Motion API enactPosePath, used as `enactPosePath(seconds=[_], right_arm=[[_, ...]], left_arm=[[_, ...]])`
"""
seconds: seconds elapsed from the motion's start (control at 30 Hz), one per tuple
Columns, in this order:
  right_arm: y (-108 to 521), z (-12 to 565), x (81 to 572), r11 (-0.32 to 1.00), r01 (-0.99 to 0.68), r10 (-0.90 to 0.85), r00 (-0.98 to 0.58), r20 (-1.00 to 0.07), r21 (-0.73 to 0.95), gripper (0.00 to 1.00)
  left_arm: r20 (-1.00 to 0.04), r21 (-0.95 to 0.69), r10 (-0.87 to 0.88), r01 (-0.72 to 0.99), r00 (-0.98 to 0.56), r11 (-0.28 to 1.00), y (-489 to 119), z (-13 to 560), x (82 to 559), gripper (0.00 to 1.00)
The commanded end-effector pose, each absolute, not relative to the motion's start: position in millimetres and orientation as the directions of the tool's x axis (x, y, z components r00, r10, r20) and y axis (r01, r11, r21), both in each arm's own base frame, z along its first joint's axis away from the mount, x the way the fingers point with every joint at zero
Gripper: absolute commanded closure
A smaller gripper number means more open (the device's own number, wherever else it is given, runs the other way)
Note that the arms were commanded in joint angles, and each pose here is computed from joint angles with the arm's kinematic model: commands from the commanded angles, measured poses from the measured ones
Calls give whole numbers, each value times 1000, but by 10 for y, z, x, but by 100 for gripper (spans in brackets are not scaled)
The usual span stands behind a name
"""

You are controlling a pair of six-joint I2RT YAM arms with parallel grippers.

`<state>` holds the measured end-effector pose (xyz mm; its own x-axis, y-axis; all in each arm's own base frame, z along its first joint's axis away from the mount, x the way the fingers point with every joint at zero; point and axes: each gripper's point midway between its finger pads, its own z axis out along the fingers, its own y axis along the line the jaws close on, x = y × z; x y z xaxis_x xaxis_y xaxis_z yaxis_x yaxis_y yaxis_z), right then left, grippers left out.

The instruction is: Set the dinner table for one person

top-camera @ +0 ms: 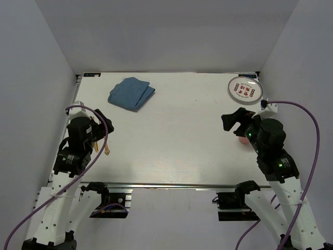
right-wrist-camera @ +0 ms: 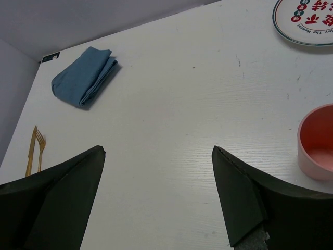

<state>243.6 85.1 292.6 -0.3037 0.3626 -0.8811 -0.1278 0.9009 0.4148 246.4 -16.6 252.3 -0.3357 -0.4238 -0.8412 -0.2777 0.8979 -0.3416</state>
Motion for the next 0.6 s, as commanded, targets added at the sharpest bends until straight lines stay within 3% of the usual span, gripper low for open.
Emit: enactPosePath(seconds=[0.0,0.33,0.57], right_arm=[[825,3206,2424,897,-157,373,-230,-899,413,11],[958,3099,2385,884,-212,350,-293,-890,417,11],[979,2874,2378,874,-182,372,-345,-862,450,11]], left_arm=[[-843,-344,-433,-298,-319,890,-123,2542,2455,2],[-792,-435,-480,-202,-378,877,-432,2541,2614,2],[-650,-510,-436,-68,-623,857,-1097,2386,3300,2]])
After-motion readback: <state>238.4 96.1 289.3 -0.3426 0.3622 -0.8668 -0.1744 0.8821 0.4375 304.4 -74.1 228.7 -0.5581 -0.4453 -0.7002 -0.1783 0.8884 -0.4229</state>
